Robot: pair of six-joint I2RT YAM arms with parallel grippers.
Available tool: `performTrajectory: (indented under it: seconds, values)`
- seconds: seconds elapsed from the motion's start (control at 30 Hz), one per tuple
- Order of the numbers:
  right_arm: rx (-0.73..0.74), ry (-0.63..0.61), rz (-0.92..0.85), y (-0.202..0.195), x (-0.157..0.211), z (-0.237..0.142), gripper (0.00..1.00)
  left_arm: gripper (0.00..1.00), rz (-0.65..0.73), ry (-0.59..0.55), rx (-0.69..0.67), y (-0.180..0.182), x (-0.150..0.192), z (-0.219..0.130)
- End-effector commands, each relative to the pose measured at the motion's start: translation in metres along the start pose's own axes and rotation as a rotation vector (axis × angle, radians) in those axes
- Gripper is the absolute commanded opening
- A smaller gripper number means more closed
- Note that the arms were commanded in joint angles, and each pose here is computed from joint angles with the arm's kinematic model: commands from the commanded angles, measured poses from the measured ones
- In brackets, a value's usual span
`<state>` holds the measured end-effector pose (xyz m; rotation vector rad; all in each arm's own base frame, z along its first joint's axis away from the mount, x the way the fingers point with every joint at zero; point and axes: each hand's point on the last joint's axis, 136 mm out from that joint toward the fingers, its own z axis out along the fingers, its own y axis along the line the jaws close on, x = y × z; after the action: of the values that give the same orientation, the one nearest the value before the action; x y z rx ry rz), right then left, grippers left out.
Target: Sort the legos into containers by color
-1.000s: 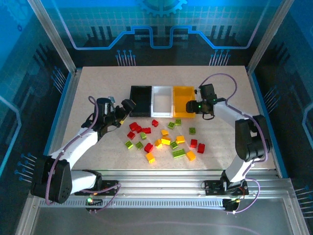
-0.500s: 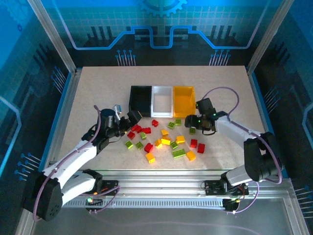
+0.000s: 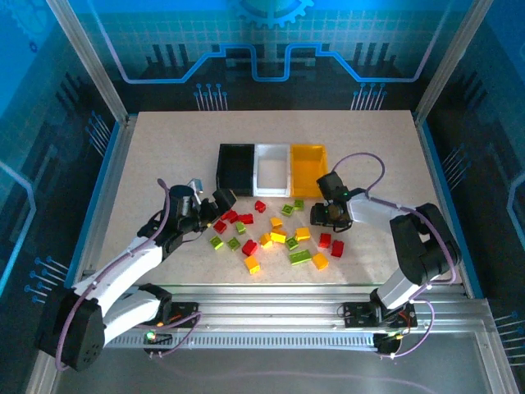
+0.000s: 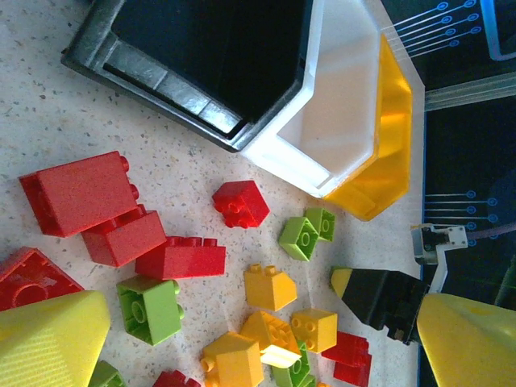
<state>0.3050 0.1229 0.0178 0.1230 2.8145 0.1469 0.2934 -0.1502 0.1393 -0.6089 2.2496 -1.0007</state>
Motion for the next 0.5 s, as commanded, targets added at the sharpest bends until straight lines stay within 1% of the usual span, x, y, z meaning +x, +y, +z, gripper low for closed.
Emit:
performTrajectory:
  seconds: [0.0, 0.07, 0.17, 0.27, 0.3, 0.37, 0.47]
  values:
    - [-0.008, -0.016, -0.016, 0.008, -0.005, 0.001, 0.46, 0.99, 0.016, 0.003, -0.029, 0.008, 0.003, 0.001]
    - [-0.024, -0.025, -0.024, 0.012, -0.006, -0.001, 0.37, 0.99, 0.010, 0.006, -0.034, 0.010, 0.004, 0.002]
    - [-0.066, -0.065, -0.037, 0.020, -0.013, -0.013, 0.29, 0.99, 0.006, 0.010, -0.030, 0.010, 0.005, 0.003]
    - [-0.105, -0.131, -0.050, 0.028, -0.028, -0.037, 0.28, 0.99, 0.004, 0.012, -0.028, 0.010, 0.005, 0.003]
    - [-0.127, -0.177, -0.051, 0.036, -0.043, -0.052, 0.28, 0.99, 0.003, 0.012, -0.027, 0.009, 0.005, 0.003]
    - [-0.140, -0.229, -0.062, 0.044, -0.063, -0.069, 0.29, 0.99, -0.004, 0.014, -0.031, 0.010, 0.006, 0.003]
    - [-0.118, -0.259, -0.053, 0.050, -0.092, -0.078, 0.29, 0.99, -0.021, 0.020, -0.034, 0.012, 0.008, 0.004]
